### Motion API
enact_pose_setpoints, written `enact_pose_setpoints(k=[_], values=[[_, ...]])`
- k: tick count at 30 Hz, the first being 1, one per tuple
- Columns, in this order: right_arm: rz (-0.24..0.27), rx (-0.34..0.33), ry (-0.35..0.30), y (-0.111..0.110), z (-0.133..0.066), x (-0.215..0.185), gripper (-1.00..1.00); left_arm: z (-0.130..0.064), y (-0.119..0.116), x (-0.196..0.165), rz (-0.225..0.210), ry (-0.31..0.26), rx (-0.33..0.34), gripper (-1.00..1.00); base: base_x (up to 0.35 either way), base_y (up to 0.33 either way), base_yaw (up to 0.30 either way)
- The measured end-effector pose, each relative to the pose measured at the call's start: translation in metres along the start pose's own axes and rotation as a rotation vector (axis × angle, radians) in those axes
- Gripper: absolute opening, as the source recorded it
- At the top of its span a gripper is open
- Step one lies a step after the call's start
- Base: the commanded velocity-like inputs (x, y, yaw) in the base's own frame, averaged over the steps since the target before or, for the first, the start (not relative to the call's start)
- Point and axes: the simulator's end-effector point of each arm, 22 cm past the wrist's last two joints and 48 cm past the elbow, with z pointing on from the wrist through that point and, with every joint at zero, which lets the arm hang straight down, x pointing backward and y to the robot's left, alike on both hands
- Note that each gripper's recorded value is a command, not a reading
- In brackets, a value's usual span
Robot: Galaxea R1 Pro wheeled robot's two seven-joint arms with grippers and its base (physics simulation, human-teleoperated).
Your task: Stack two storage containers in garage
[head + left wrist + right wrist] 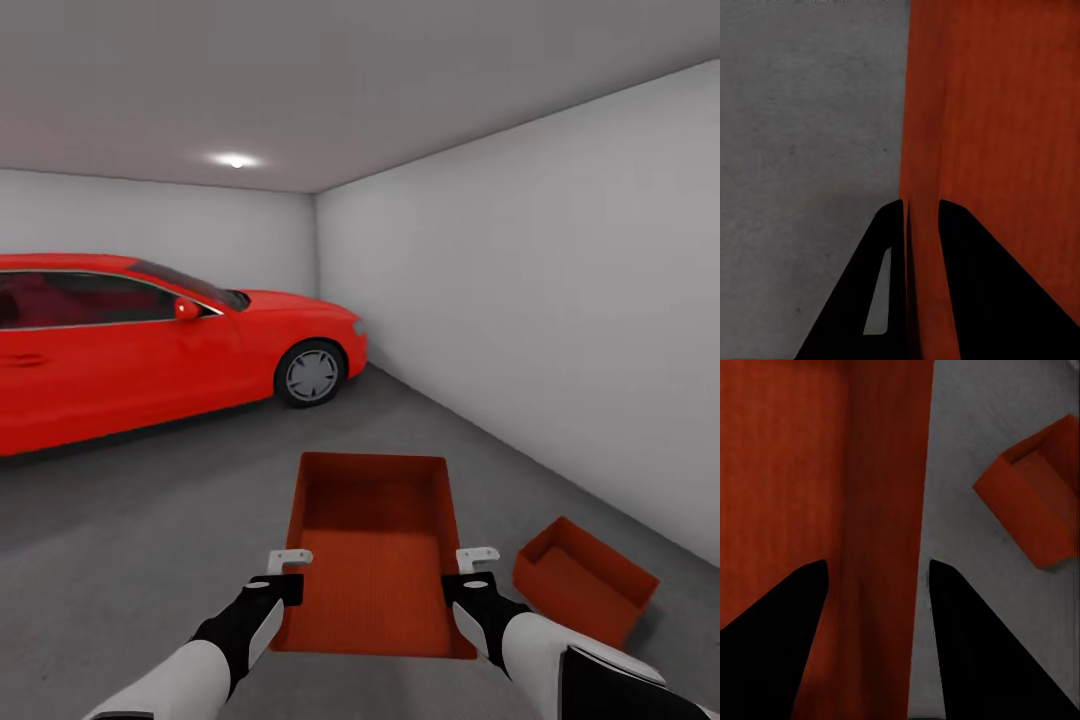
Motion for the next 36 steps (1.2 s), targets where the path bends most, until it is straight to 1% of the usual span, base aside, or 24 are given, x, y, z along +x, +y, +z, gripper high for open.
enact_pose_setpoints(k=[15, 36], values=[[0.004, -0.001, 0.001, 0.0002, -0.0002, 0.0002, -1.0, -0.0004, 0.0002, -0.0013, 0.002, 0.0, 0.0, -1.0, 0.011, 0.0, -0.285], [0.007, -0.001, 0.001, 0.0002, -0.0006, 0.0005, -1.0, -0.0009, 0.0001, -0.0016, 0.004, 0.001, 0.001, -1.0, 0.308, 0.0, -0.285]])
